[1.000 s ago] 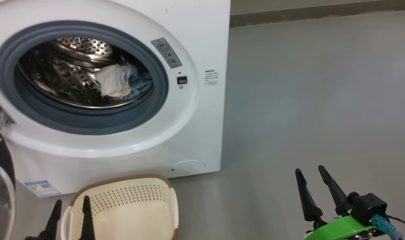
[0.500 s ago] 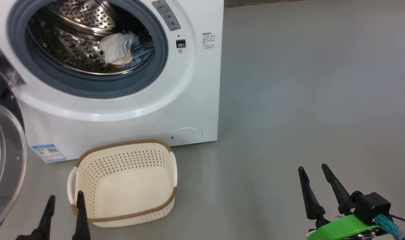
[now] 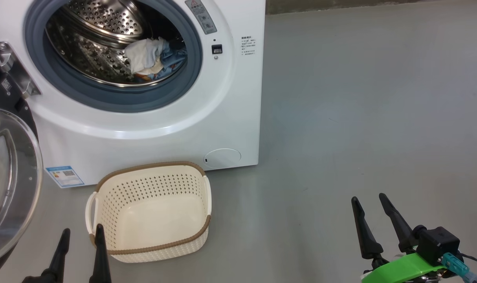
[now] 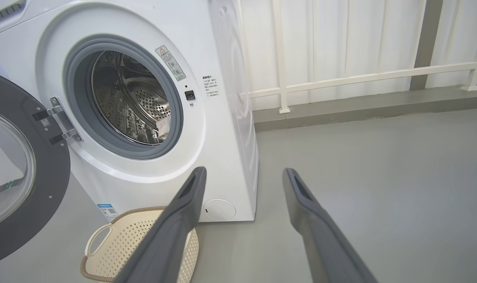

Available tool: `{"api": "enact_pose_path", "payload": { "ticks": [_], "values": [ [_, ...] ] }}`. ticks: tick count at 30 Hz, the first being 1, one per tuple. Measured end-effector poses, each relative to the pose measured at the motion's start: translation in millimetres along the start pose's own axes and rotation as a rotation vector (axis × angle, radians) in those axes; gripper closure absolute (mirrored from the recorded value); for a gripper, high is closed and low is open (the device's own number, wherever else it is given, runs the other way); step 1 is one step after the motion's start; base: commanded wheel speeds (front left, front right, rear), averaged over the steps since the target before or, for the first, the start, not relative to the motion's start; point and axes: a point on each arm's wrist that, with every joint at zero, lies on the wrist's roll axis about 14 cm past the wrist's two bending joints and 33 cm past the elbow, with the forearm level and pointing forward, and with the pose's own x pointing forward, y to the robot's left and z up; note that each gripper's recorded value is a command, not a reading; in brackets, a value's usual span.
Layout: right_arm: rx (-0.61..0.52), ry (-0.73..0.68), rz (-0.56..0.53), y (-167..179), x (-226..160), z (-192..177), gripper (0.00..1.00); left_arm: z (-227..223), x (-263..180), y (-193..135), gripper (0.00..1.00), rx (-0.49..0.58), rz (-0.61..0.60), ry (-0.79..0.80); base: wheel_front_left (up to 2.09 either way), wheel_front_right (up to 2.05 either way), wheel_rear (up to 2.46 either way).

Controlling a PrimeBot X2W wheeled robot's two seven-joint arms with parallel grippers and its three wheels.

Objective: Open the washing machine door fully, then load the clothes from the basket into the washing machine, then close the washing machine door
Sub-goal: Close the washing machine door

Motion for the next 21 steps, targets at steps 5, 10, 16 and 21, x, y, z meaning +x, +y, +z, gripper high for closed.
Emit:
{"api": "enact_pose_path", "payload": {
  "ticks": [5, 10, 16, 21],
  "values": [
    [-0.024, -0.003, 0.002, -0.5, 1.2, 1.4, 0.00, 0.1, -0.5, -0.6, 0.00, -0.001, -0.001, 0.000, 0.00, 0.00, 0.00],
    [-0.036, -0.002, 0.008, 0.9, 2.2, 1.3, 0.00, 0.0, -1.2, 0.8, 0.00, 0.000, 0.003, 0.000, 0.00, 0.00, 0.00],
    [-0.056, -0.002, 0.019, 3.4, 4.2, 1.4, 0.00, 0.5, -2.9, 3.7, 0.00, 0.002, 0.012, -0.001, 0.00, 0.00, 0.00],
    [-0.056, -0.006, 0.025, 4.9, 7.5, 2.0, 0.00, 0.8, -4.5, 8.3, 0.00, 0.004, 0.027, -0.001, 0.00, 0.00, 0.00]
  ]
}}
